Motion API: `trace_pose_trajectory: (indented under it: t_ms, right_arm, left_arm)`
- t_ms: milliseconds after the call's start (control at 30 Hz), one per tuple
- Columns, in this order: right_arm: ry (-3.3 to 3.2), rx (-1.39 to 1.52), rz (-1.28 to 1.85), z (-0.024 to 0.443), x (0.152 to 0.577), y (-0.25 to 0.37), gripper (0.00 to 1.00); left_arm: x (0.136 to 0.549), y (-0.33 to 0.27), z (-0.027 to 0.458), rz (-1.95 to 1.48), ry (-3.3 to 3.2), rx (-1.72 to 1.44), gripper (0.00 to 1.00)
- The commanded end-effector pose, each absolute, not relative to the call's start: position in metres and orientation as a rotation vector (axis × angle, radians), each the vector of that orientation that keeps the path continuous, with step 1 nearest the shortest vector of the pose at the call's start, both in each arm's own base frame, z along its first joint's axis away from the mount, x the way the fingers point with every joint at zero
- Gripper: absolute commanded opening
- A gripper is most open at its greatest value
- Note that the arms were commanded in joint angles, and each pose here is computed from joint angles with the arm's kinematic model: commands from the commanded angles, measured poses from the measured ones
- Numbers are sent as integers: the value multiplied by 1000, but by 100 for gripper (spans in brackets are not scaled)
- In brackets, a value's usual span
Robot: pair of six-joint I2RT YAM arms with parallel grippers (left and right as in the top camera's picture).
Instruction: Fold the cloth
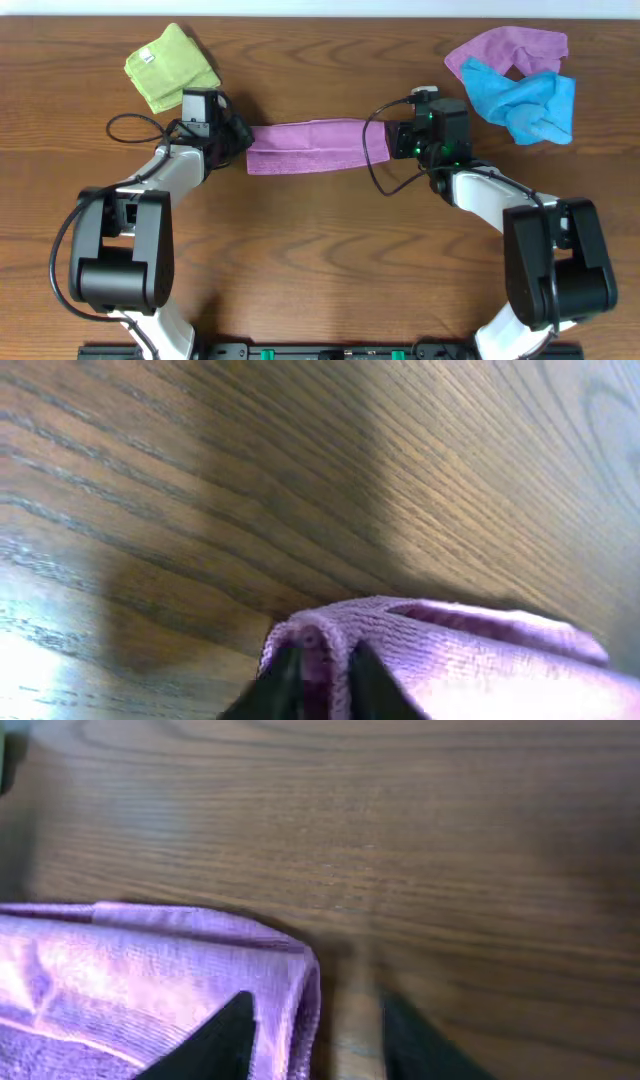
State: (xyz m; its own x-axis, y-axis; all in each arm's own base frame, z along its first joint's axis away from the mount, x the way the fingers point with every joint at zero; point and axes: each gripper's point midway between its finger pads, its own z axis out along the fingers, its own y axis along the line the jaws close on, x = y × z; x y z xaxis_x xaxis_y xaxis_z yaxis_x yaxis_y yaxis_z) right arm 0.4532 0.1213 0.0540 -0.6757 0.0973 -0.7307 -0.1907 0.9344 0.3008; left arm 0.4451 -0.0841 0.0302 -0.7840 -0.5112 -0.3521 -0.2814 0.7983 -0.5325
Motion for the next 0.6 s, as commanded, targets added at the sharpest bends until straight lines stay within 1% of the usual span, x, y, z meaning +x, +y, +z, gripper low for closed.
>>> trace_pose_trajectory:
  t_ms: [0,100,167,300,333,367,433,533,567]
  right_arm:
    - [2271,-62,439,55,456,119,45]
    - [2280,-57,452,59,453,120,45]
    - [2276,-60,459,65,452,121,45]
    - [2269,-9,480,84,446,118,44]
    - [2271,5,487,89,444,118,44]
    - [2274,18,492,93,441,117,45]
    - [2279,52,508,104,434,116,49]
    - [2280,88,525,119,425,115,52]
    - [2278,91,527,125,422,114,55]
  left_arm:
    - [446,-78,24,-598,2502,-596,31]
    - [446,-79,26,-606,2503,-575,66]
    - [446,-82,28,-621,2503,-548,73]
    - [444,-81,40,-606,2497,-492,74]
    - [443,-79,44,-603,2495,-487,73]
    - [442,-78,48,-599,2494,-482,68]
    - [439,-75,61,-606,2486,-486,54]
    - [430,-75,83,-628,2477,-481,32]
    - [427,-75,91,-630,2471,-478,27]
